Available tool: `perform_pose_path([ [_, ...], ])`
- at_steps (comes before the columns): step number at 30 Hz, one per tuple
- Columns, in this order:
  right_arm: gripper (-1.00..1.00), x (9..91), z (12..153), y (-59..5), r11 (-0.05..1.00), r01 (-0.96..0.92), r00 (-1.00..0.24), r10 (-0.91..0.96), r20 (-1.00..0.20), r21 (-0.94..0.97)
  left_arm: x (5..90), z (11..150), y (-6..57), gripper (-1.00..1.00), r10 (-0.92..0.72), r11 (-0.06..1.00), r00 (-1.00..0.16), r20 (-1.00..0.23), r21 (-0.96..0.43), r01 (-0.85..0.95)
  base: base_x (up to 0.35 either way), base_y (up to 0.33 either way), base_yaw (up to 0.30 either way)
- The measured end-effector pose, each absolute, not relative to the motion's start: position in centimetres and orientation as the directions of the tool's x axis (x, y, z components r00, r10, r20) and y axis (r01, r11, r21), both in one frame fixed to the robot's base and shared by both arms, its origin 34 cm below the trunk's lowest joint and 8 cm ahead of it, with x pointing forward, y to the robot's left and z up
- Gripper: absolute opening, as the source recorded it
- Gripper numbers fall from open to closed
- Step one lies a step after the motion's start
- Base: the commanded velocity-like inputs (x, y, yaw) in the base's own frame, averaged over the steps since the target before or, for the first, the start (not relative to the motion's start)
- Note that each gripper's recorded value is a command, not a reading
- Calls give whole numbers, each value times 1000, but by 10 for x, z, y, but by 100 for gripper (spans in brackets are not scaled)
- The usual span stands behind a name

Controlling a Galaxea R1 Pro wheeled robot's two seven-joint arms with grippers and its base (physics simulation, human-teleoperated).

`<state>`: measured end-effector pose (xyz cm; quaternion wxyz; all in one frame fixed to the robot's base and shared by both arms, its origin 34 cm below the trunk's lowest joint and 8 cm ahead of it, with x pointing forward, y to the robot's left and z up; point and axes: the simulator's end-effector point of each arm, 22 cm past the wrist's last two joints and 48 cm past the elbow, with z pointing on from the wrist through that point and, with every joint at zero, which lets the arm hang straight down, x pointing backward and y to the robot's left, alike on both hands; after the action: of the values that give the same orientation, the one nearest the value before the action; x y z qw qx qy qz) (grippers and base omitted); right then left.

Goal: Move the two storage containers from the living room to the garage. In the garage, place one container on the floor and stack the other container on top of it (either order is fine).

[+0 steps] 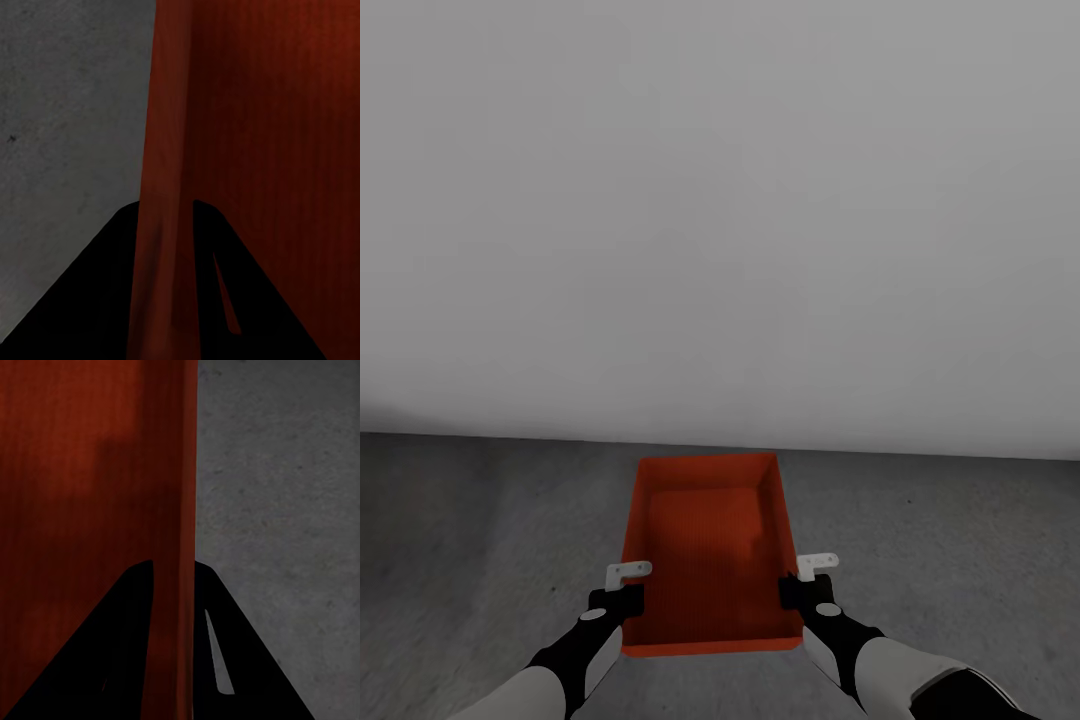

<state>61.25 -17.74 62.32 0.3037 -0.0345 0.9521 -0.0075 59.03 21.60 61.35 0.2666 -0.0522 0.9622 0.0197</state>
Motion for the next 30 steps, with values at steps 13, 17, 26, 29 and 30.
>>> perform_pose_path([
  [13,-100,616,608,-177,998,-61,-812,-70,-579,-35,594,599,216,-100,-90,994,-852,-516,10,-111,0,0,0],
  [17,-100,617,604,-177,998,-60,-812,-69,-580,-35,595,594,216,-100,-89,994,-851,-517,10,-110,0,0,0],
  [26,-100,619,592,-177,998,-60,-811,-69,-581,-35,597,583,216,-100,-89,994,-851,-518,10,-110,0,0,0],
  [29,-100,619,589,-177,998,-60,-811,-69,-581,-35,597,579,216,-100,-89,994,-851,-518,10,-110,0,0,0],
  [30,-100,619,587,-177,998,-60,-811,-69,-581,-35,597,578,216,-100,-89,994,-851,-518,10,-110,0,0,0],
])
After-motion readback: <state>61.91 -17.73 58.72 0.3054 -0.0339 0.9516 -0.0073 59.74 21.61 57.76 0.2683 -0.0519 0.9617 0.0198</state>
